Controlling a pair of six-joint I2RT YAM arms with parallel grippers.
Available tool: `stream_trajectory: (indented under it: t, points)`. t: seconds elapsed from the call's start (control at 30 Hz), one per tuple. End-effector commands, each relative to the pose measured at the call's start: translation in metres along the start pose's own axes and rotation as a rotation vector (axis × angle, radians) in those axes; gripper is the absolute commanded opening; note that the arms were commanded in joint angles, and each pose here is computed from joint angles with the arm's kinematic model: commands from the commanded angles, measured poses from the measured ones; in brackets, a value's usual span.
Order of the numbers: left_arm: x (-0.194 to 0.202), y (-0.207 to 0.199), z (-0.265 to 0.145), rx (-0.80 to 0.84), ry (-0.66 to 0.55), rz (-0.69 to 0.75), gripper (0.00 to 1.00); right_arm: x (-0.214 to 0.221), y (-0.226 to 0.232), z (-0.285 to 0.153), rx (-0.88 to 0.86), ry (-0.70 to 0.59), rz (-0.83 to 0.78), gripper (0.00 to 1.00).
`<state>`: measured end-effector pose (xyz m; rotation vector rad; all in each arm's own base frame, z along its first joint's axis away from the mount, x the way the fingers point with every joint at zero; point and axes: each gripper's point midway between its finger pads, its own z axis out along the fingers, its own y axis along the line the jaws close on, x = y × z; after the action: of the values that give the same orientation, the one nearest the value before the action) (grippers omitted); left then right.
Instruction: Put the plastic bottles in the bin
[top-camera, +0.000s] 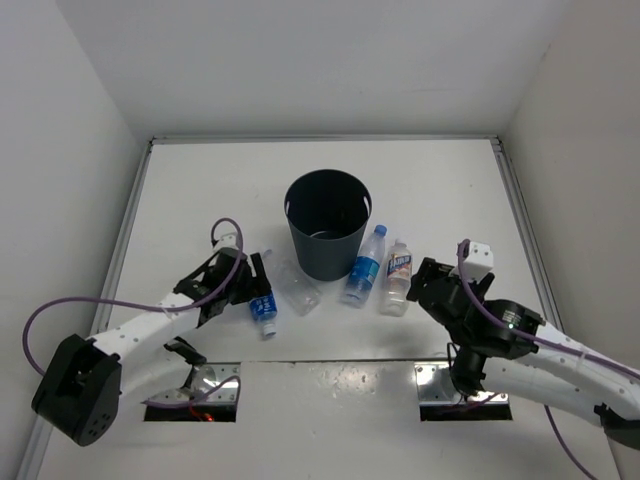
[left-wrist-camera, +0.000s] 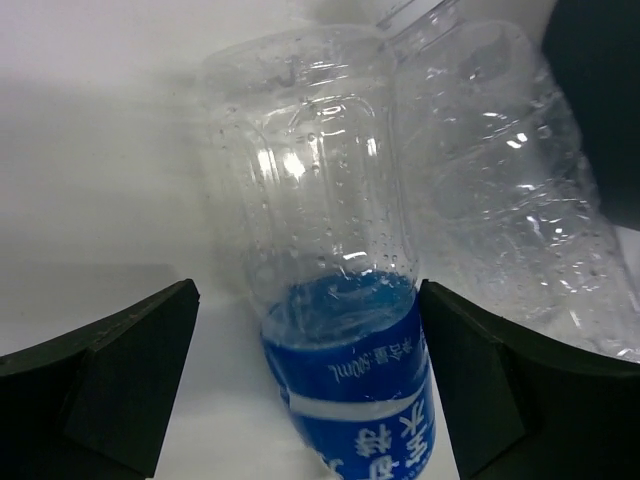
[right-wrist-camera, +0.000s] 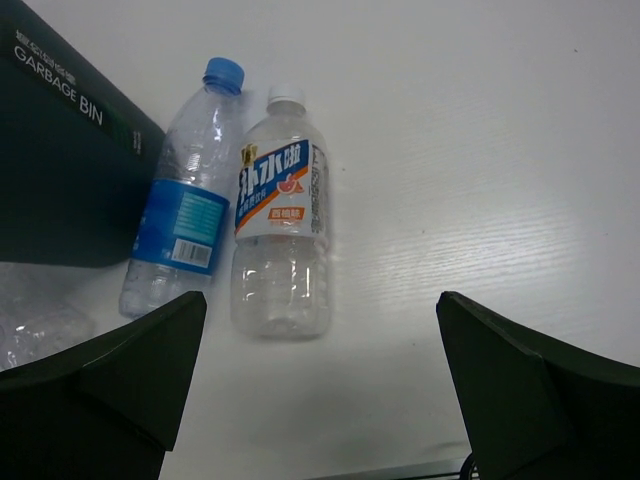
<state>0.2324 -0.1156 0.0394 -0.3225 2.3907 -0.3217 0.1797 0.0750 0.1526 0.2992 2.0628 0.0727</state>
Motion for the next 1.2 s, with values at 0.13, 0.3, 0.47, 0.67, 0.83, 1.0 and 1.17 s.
stream_trajectory:
  t: [0.13, 0.3, 0.47, 0.67, 0.83, 1.0, 1.17]
  points:
    - [0.002, -0.007, 0.012, -0.004, 0.038, 0.043, 0.81, -0.007, -0.002, 0.003, 0.051, -0.049, -0.010, 1.00]
    - [-0.007, -0.011, 0.012, -0.012, 0.027, 0.060, 0.64, -0.001, 0.000, 0.006, 0.042, -0.048, -0.012, 1.00]
    - [-0.046, -0.001, -0.003, -0.086, -0.081, 0.043, 0.61, -0.002, -0.002, 0.006, 0.051, -0.056, -0.001, 1.00]
    - [-0.140, -0.035, -0.056, -0.009, -0.339, -0.059, 0.60, 0.005, 0.002, 0.003, 0.037, -0.052, -0.021, 1.00]
    - [-0.262, -0.091, -0.140, 0.091, -0.621, -0.104, 0.55, 0.005, 0.006, 0.000, 0.016, -0.065, -0.022, 1.00]
    - [-0.333, -0.145, -0.190, 0.159, -0.781, -0.062, 0.52, 0.006, 0.006, 0.001, 0.020, -0.063, -0.030, 1.00]
    - [-0.347, -0.208, -0.215, 0.254, -0.880, 0.019, 0.52, 0.005, 0.005, -0.002, 0.012, -0.075, -0.025, 1.00]
